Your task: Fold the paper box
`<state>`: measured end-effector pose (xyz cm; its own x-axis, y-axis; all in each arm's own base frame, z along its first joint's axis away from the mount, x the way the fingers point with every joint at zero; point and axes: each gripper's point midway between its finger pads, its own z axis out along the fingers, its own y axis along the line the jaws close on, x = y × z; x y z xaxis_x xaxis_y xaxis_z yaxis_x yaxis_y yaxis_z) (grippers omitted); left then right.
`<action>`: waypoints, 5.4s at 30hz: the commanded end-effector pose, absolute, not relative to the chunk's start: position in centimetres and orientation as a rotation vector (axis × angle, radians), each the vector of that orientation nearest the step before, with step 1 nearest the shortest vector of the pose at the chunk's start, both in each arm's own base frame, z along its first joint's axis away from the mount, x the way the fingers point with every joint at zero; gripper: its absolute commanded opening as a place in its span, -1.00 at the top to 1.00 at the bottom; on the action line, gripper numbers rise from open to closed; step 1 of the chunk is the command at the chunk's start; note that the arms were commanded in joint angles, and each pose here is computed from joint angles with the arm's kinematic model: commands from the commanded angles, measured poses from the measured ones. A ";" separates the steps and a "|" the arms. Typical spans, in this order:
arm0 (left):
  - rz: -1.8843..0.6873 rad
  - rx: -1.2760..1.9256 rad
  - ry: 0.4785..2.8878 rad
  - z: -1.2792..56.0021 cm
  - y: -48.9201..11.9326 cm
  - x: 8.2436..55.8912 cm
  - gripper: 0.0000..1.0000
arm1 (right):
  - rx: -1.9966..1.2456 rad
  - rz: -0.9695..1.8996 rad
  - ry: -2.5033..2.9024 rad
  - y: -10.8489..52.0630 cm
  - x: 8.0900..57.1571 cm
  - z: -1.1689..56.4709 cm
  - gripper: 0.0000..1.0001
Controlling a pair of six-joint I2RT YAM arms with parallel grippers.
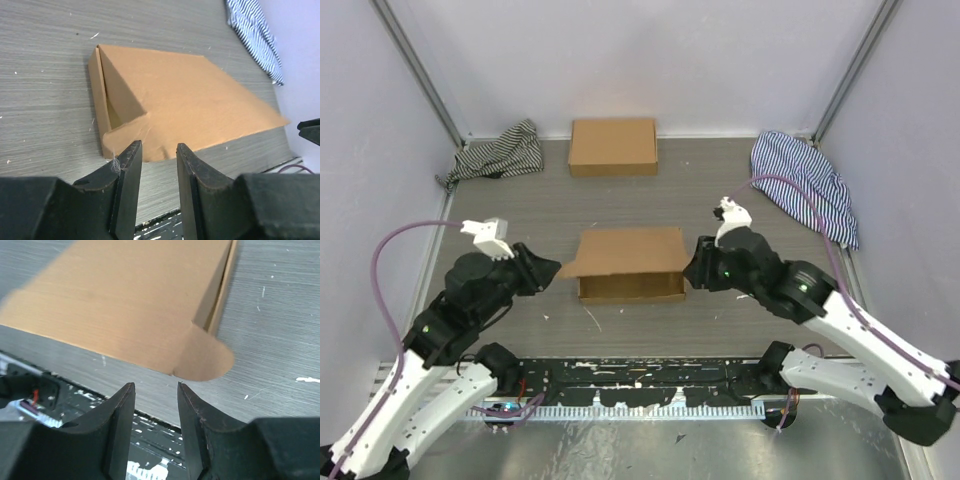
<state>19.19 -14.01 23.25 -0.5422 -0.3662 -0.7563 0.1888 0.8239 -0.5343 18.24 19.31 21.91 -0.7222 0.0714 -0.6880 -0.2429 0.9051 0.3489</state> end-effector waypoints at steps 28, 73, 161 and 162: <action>-0.461 0.061 2.459 11.5 -19.0 24.7 0.13 | -0.200 0.466 2.515 23.0 25.7 9.5 0.32; -0.524 0.028 2.428 11.0 -15.4 17.9 -0.58 | -0.238 0.646 2.429 20.3 19.9 12.5 -1.00; -0.686 0.135 2.591 10.9 -19.1 16.5 -0.44 | -0.497 0.533 2.561 24.2 17.9 10.0 -0.86; -0.693 0.136 2.590 10.9 -19.2 16.5 -0.44 | -0.498 0.530 2.560 24.2 17.9 9.9 -0.86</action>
